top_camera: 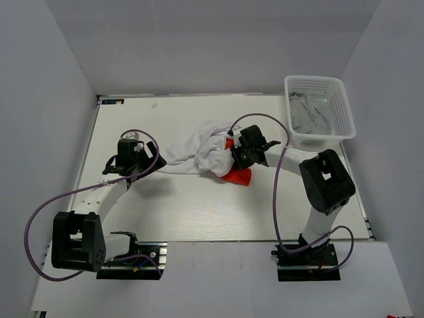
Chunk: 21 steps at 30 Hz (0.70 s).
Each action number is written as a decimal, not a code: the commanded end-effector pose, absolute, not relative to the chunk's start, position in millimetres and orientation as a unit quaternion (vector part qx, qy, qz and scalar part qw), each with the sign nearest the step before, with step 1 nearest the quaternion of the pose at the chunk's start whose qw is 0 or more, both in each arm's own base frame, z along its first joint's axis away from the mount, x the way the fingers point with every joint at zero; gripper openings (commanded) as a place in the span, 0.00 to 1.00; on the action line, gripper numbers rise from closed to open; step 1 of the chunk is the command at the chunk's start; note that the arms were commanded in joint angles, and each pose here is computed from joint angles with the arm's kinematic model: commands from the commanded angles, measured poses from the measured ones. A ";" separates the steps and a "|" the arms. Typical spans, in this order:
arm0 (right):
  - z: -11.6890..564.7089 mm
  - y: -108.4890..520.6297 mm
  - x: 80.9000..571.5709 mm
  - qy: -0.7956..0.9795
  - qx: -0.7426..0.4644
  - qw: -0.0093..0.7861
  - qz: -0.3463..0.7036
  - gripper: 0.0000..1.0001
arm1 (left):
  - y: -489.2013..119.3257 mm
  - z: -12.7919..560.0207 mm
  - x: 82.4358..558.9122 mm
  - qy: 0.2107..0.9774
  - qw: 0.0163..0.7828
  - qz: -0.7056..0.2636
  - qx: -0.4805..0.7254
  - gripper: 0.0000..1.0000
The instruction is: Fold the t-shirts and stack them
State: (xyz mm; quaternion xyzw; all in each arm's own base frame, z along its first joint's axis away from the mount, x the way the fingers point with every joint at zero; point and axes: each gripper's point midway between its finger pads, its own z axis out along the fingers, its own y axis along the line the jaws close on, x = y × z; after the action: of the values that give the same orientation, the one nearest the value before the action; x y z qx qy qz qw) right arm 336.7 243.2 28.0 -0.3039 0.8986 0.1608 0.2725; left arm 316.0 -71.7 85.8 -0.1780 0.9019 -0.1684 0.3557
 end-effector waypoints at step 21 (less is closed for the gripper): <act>351.3 206.3 362.3 0.712 -0.164 0.666 0.152 0.00 | -74.6 106.6 322.5 0.892 0.379 -0.179 -0.169 1.00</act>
State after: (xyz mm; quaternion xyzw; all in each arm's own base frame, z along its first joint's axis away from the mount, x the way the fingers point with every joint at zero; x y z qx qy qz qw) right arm 355.8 200.0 277.5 -0.1683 0.7768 0.1340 0.5918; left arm 314.9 -70.2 84.7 -0.1799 0.9031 -0.1641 0.3538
